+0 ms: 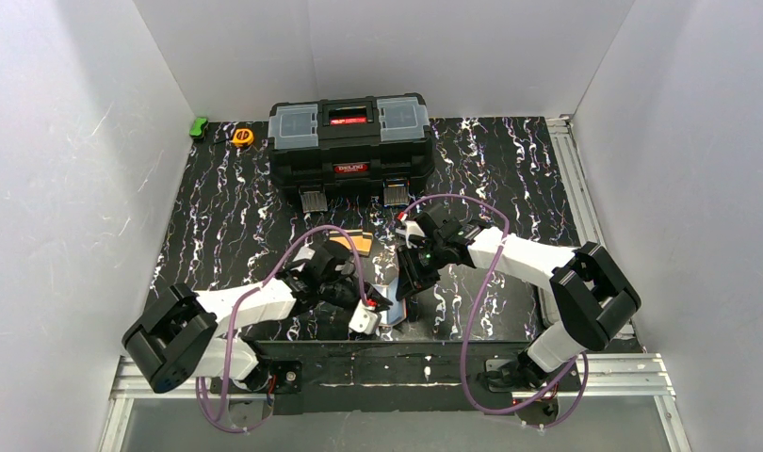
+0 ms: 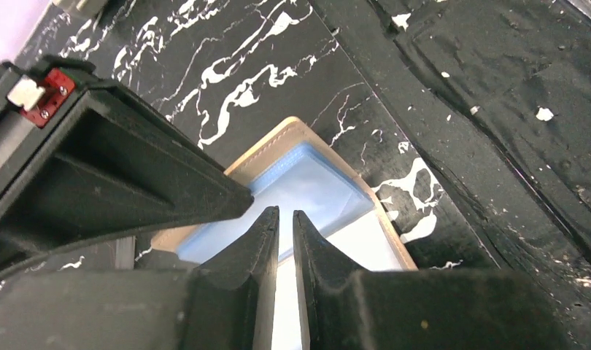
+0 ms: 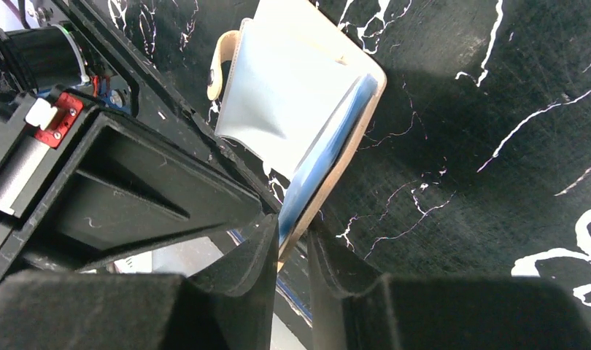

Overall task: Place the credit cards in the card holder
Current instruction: Open the card holder at the center of the board.

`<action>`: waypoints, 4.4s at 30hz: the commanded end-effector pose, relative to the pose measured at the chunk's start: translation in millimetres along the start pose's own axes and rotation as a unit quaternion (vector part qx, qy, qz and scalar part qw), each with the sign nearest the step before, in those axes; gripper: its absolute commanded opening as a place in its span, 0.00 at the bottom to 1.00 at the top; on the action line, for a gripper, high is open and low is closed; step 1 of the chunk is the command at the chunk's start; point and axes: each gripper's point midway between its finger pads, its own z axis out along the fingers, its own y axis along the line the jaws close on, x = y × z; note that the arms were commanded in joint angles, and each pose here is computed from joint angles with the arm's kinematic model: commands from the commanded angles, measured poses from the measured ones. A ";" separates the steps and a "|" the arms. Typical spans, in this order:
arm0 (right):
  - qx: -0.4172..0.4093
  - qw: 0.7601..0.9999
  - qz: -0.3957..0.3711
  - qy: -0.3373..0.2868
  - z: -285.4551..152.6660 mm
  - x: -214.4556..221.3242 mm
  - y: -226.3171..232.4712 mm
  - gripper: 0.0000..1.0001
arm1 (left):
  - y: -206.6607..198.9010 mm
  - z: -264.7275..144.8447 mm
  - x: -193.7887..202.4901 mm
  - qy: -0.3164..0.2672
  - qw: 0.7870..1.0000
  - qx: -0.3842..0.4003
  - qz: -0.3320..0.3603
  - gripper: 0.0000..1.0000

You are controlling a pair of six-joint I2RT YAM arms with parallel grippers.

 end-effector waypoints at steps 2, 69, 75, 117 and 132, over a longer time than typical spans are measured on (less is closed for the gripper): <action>-0.013 1.000 -0.003 -0.015 -2.8 -5.3 4.4 0.27 | 6.1 8.5 -18.8 -0.044 0.998 -0.013 0.054 0.12; -0.011 1.000 0.002 -0.009 -3.0 14.0 -4.5 0.13 | -2.1 -1.9 17.1 0.060 0.995 -0.073 0.038 0.10; -0.012 1.000 -0.004 -0.018 -6.2 12.5 -2.7 0.28 | 30.4 -16.2 15.8 0.081 0.987 -0.137 -0.013 0.10; 0.092 0.994 -0.043 -0.039 -11.7 2.2 5.1 0.01 | 22.1 -25.6 1.4 0.009 0.992 -0.086 -0.092 0.41; 0.141 0.989 -0.030 -0.025 -2.6 -4.6 12.1 0.01 | -18.1 -25.4 -15.5 -0.035 0.989 -0.063 0.127 0.33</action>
